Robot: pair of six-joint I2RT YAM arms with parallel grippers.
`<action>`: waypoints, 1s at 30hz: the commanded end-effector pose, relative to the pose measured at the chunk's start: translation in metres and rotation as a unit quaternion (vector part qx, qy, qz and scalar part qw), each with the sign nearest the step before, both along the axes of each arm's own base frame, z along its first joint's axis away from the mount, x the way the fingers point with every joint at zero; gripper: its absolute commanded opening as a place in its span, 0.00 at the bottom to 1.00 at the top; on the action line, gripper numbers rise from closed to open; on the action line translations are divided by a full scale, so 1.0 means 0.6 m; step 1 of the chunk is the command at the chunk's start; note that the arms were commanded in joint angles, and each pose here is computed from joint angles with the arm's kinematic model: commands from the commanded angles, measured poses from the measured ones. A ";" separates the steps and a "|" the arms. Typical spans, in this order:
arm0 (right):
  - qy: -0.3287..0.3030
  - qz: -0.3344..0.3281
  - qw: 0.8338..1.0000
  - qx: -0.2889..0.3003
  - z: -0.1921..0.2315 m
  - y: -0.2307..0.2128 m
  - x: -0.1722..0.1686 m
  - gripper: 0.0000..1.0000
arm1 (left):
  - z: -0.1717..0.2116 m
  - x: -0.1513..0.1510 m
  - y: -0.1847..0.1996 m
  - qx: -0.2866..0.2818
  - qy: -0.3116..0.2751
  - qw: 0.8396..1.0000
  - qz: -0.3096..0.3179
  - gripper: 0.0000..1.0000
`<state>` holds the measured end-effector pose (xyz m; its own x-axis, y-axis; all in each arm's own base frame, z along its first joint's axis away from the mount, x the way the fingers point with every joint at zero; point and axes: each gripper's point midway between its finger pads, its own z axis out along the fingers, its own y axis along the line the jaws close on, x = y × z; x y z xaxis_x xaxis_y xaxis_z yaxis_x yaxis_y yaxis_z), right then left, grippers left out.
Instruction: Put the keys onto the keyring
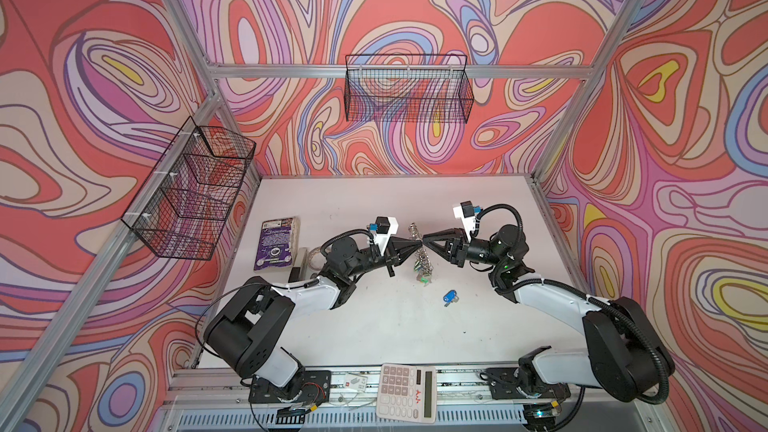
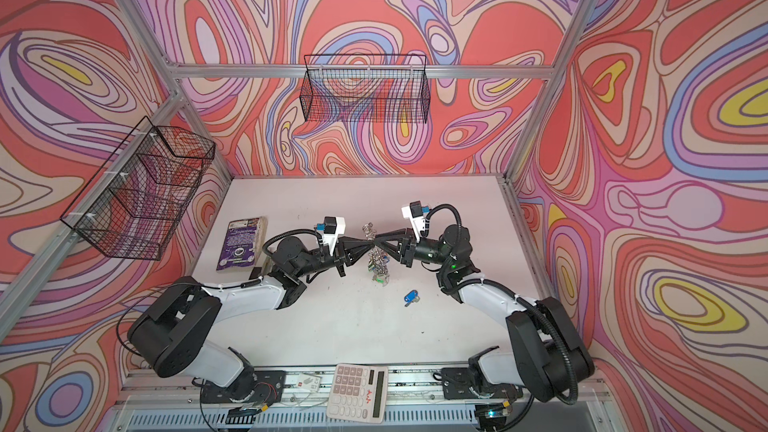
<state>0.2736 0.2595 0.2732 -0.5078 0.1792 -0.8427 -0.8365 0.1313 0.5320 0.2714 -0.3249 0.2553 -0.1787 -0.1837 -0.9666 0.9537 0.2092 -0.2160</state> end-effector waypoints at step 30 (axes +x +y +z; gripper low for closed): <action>-0.015 0.033 0.998 -0.057 -0.026 0.039 -0.027 0.00 | 0.038 0.018 0.002 -0.038 0.008 0.999 -0.021 0.00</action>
<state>0.2843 0.2674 0.2585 -0.4782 0.1293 -0.8687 -0.8404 0.2197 0.4954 0.2778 -0.3219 0.2443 -0.2837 -0.1742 -0.9430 0.9346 0.1697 -0.3125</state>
